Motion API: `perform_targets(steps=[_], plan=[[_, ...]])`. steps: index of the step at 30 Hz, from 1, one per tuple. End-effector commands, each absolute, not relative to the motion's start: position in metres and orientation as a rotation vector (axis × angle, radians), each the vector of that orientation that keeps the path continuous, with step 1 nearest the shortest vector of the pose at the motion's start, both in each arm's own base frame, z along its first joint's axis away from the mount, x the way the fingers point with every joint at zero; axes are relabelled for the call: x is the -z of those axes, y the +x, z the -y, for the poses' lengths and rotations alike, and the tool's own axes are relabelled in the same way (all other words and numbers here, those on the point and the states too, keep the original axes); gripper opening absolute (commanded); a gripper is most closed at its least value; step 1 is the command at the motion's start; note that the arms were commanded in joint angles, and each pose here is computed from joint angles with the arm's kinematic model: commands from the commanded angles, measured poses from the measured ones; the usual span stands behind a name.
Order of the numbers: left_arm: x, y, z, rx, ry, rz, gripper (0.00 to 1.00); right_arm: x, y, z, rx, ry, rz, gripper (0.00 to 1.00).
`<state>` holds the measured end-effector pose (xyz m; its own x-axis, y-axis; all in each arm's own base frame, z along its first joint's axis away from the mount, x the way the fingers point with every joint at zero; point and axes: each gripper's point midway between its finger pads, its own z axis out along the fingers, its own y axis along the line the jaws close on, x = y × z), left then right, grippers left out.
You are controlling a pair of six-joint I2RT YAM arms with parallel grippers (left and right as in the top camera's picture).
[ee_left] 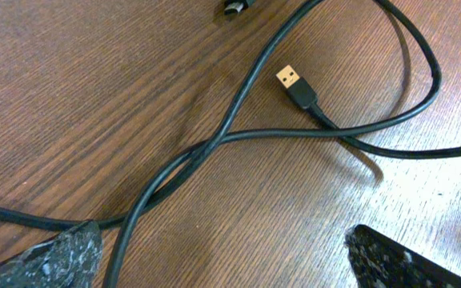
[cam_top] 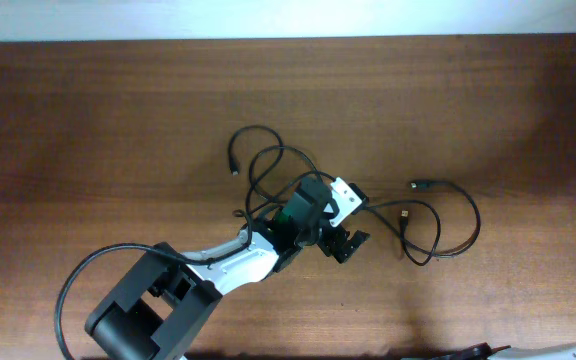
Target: Untangle cables
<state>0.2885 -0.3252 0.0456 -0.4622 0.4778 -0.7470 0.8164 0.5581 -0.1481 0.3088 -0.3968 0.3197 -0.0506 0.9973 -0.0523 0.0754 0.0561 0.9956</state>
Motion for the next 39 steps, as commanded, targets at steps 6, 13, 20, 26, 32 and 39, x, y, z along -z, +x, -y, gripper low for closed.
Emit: perform_targets(steps=[6, 13, 20, 26, 32, 39], plan=[[-0.045, 0.289, 0.326, 0.657, 1.028, -2.136, 0.99, -0.312, 0.307, 0.399, -1.149, 1.261, -1.321, 0.99], [-0.045, 0.289, 0.326, 0.657, 1.028, -2.136, 0.99, -0.260, 0.297, 0.390, -1.196, 1.608, -1.270, 0.99], [-0.045, 0.289, 0.326, 0.657, 1.028, -2.136, 0.99, -0.185, 0.256, 0.383, -0.775, 1.969, -1.433, 0.99], [-0.045, 0.289, 0.326, 0.657, 1.028, -2.136, 0.99, -0.182, 0.247, 0.401, -0.416, 1.910, -1.601, 0.99], [-0.045, 0.289, 0.326, 0.657, 1.028, -2.136, 0.99, -0.197, 0.249, 0.410, -0.191, 1.731, -1.779, 0.99], [-0.045, 0.289, 0.326, 0.658, 1.028, -2.136, 0.99, -0.209, 0.279, 0.372, -0.268, 1.501, -1.970, 0.99]])
